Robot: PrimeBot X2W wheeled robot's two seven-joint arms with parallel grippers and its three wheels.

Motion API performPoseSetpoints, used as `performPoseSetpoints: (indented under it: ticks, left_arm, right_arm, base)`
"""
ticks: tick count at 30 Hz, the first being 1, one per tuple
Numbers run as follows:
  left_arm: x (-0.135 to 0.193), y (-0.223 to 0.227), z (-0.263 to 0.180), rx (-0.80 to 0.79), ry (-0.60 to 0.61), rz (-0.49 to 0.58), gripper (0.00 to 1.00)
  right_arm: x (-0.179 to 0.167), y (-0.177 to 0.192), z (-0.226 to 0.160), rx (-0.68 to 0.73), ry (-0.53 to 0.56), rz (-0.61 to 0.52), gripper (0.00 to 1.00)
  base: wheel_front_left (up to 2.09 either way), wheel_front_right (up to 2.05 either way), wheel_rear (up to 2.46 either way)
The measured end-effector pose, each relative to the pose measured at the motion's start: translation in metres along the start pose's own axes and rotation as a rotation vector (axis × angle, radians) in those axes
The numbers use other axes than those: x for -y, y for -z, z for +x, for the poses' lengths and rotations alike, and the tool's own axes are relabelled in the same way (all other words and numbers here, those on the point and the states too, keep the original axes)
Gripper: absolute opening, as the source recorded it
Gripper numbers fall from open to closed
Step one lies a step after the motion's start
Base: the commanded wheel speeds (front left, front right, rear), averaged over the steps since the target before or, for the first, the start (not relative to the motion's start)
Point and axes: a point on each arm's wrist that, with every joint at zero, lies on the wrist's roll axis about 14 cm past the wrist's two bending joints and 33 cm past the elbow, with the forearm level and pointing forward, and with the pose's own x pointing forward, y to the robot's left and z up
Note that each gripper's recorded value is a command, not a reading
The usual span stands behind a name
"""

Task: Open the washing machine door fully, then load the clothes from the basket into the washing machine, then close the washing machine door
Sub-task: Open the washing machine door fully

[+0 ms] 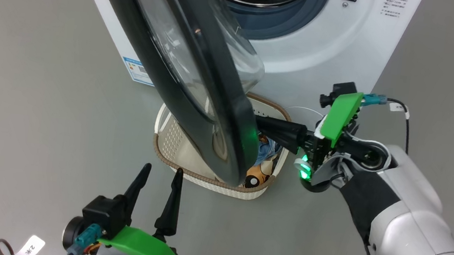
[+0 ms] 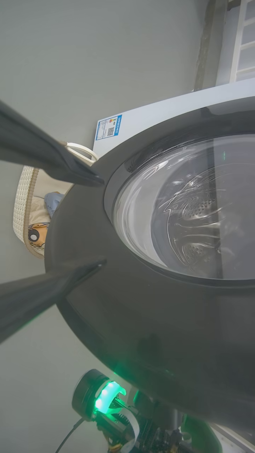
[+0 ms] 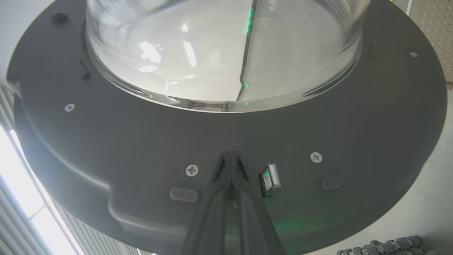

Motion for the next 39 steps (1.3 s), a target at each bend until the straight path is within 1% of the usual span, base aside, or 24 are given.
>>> performPoseSetpoints:
  ticks: [14,22,27,30,33,36,37,39]
  left_arm:
    - [-0.004,0.000,-0.010,0.001,-0.014,0.003,1.00]
    - [-0.005,-0.001,-0.010,0.003,-0.016,0.003,1.00]
    - [-0.005,-0.003,-0.010,0.009,-0.015,0.002,1.00]
    - [-0.006,-0.006,-0.010,0.020,-0.019,0.001,1.00]
    - [-0.008,-0.010,-0.010,0.033,-0.022,0.004,1.00]
    - [-0.011,-0.010,-0.013,0.037,-0.032,0.006,1.00]
    - [-0.011,-0.010,-0.013,0.037,-0.032,0.006,1.00]
    - [-0.014,-0.012,-0.015,0.044,-0.038,0.010,1.00]
  right_arm:
    - [-0.003,0.044,0.020,-0.102,-0.015,0.003,0.00]
    - [-0.001,0.054,0.026,-0.115,-0.010,0.014,0.00]
    - [-0.002,0.051,0.024,-0.088,-0.006,0.005,0.00]
    - [-0.008,0.046,0.021,-0.049,-0.011,-0.018,0.00]
    - [-0.019,0.031,0.012,0.038,-0.020,-0.074,0.00]
    - [-0.031,0.018,-0.002,0.131,-0.015,-0.181,0.00]
    - [-0.031,0.018,-0.002,0.131,-0.015,-0.181,0.00]
    - [-0.033,0.013,-0.013,0.190,-0.004,-0.253,0.00]
  base:
    - [0.00,0.00,0.00]
    - [0.00,0.00,0.00]
    - [0.00,0.00,0.00]
    - [0.00,0.00,0.00]
    - [0.00,0.00,0.00]
    - [0.00,0.00,0.00]
    - [0.00,0.00,0.00]
    - [0.00,0.00,0.00]
